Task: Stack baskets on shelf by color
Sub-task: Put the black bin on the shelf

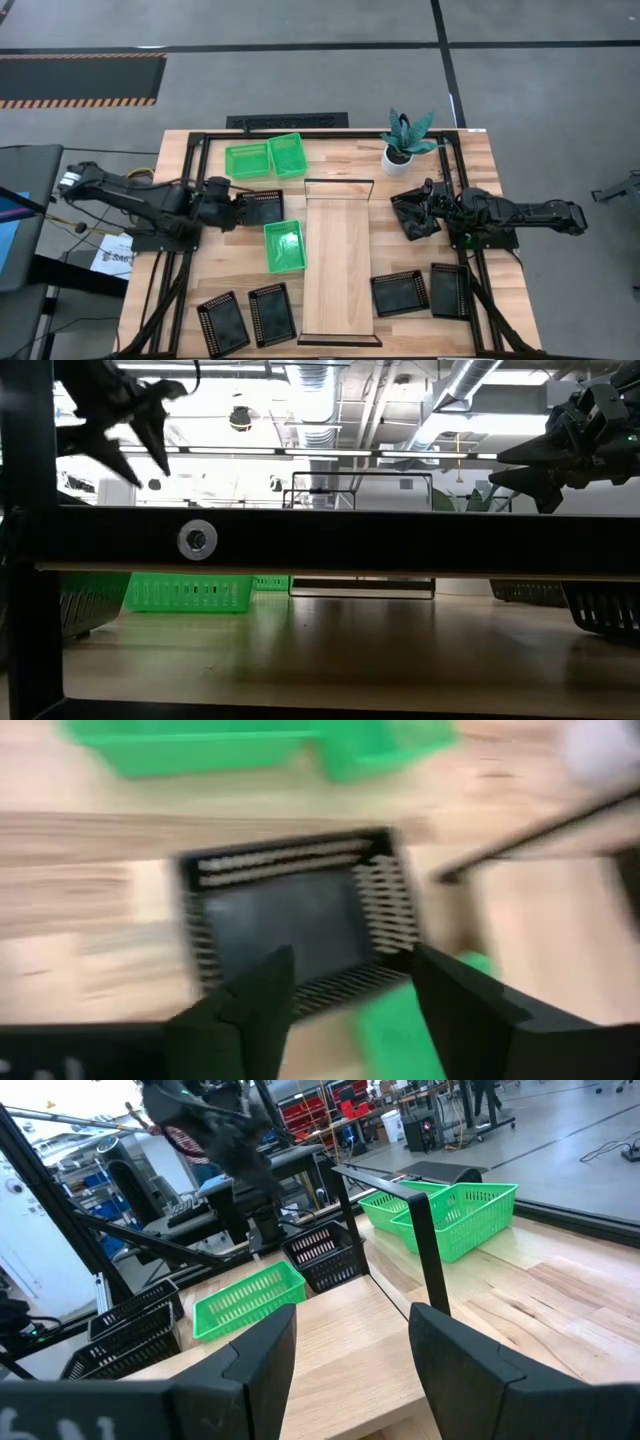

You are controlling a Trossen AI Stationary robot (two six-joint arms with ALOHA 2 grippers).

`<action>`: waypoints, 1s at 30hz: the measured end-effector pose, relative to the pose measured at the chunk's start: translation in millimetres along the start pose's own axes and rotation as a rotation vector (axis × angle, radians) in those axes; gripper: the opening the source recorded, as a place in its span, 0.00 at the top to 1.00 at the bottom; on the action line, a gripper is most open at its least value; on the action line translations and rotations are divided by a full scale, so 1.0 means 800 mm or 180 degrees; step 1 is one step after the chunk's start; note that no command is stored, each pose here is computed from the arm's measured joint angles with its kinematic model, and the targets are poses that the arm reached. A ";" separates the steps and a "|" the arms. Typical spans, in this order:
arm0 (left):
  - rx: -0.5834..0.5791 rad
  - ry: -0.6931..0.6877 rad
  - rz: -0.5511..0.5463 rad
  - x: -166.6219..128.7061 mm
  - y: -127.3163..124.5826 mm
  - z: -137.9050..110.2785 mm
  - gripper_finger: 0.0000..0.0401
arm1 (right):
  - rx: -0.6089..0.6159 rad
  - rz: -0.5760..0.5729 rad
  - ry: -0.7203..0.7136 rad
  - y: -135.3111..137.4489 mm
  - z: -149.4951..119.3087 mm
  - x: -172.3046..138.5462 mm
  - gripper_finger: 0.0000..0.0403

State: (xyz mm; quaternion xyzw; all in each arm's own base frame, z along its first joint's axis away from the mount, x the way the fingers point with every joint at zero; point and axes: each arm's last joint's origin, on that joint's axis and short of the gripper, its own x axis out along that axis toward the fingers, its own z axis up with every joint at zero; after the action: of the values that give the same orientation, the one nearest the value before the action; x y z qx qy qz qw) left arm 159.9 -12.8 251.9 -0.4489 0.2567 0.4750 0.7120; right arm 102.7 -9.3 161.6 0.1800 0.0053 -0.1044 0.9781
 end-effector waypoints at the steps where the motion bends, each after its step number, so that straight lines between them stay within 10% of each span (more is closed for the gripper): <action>1: -0.0031 -0.0020 0.0125 0.004 0.003 0.004 0.48 | 0.0000 0.0000 0.0000 0.000 0.000 0.000 0.46; 12: -0.0009 0.0349 0.0865 0.048 0.007 0.031 0.37 | 0.0000 -0.0001 -0.0001 0.000 0.000 0.000 0.46; 23: -0.0117 0.0725 0.0896 0.104 0.026 0.017 0.37 | 0.0000 0.0000 -0.0001 0.000 0.000 0.000 0.46; 30: -0.0034 0.0694 0.0996 0.108 0.029 0.018 0.51 | 0.0000 0.0000 0.0000 0.000 0.000 0.000 0.46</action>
State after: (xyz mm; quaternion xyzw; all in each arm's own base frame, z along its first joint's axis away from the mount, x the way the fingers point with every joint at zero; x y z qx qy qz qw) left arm 173.9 41.5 181.1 -0.4561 0.3964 0.5298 0.5951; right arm 102.7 -9.3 161.6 0.1800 0.0053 -0.1044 0.9781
